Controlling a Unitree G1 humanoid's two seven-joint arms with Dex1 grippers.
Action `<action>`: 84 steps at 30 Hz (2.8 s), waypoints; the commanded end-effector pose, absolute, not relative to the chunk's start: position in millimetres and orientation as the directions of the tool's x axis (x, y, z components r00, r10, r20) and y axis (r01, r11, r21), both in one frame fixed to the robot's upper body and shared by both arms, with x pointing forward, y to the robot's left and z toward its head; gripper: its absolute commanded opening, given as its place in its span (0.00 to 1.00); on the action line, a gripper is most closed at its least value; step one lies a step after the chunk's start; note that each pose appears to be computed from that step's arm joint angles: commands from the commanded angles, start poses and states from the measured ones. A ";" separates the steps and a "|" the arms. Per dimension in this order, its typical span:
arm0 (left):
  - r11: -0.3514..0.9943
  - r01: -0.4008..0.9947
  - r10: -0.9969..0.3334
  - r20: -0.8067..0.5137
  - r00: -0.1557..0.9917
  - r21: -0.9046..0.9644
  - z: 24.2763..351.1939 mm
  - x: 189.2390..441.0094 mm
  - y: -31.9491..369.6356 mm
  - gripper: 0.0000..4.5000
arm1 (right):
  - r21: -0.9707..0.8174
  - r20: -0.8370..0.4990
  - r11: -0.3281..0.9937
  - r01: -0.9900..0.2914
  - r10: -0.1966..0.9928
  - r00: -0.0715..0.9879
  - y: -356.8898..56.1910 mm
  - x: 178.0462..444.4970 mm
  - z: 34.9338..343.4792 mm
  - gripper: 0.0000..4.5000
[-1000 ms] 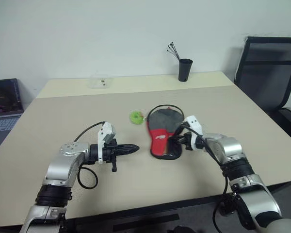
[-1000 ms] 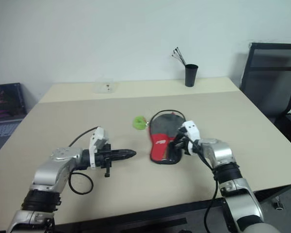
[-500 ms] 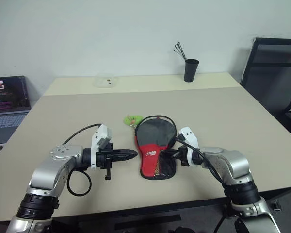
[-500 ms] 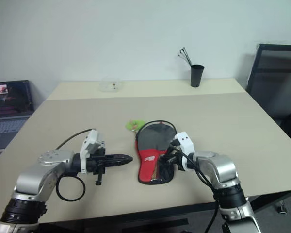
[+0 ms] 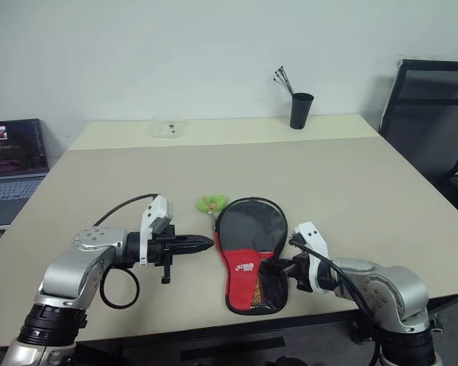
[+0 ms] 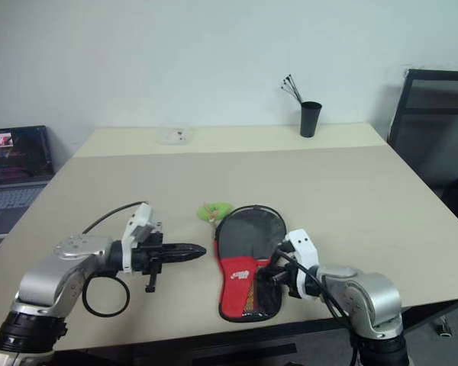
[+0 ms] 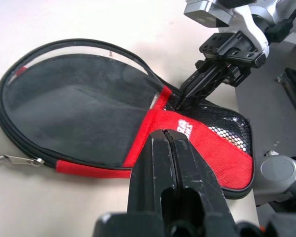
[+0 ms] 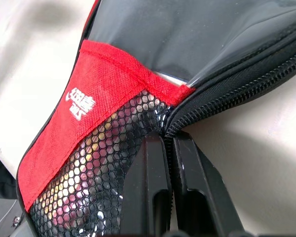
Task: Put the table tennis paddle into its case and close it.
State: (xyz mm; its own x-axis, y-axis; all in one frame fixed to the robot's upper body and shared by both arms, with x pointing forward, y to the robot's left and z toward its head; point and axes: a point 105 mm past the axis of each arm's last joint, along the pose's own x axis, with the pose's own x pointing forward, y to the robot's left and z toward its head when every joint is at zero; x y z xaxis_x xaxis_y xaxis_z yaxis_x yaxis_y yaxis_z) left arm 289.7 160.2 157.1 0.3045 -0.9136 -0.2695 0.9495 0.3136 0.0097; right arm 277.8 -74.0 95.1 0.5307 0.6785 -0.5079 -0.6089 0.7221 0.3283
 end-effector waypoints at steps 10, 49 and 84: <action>0.307 0.950 -0.911 -0.270 0.311 0.060 164.3 293.0 160.1 0.00 | 0.297 -0.511 0.711 -0.637 0.682 0.523 -82.3 276.3 99.7 0.01; 0.694 0.702 -0.674 -0.197 0.712 0.161 151.5 387.0 191.1 0.93 | -0.025 -0.235 0.534 -0.845 0.819 0.524 -30.4 318.1 149.1 1.00; 0.714 0.697 -0.648 -0.324 0.690 0.056 106.8 431.3 153.4 0.24 | -0.069 -0.227 0.573 -0.816 0.788 0.572 -8.9 323.2 140.3 1.00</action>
State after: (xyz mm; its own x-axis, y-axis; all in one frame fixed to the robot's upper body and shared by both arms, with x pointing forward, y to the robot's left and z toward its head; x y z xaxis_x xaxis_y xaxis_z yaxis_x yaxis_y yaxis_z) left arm 432.7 155.2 107.5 0.6957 -0.6378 -0.3303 0.6888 0.7229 0.0547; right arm 323.5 -14.6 130.0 0.5720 0.7760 -0.2658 -0.8102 0.5851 -0.0355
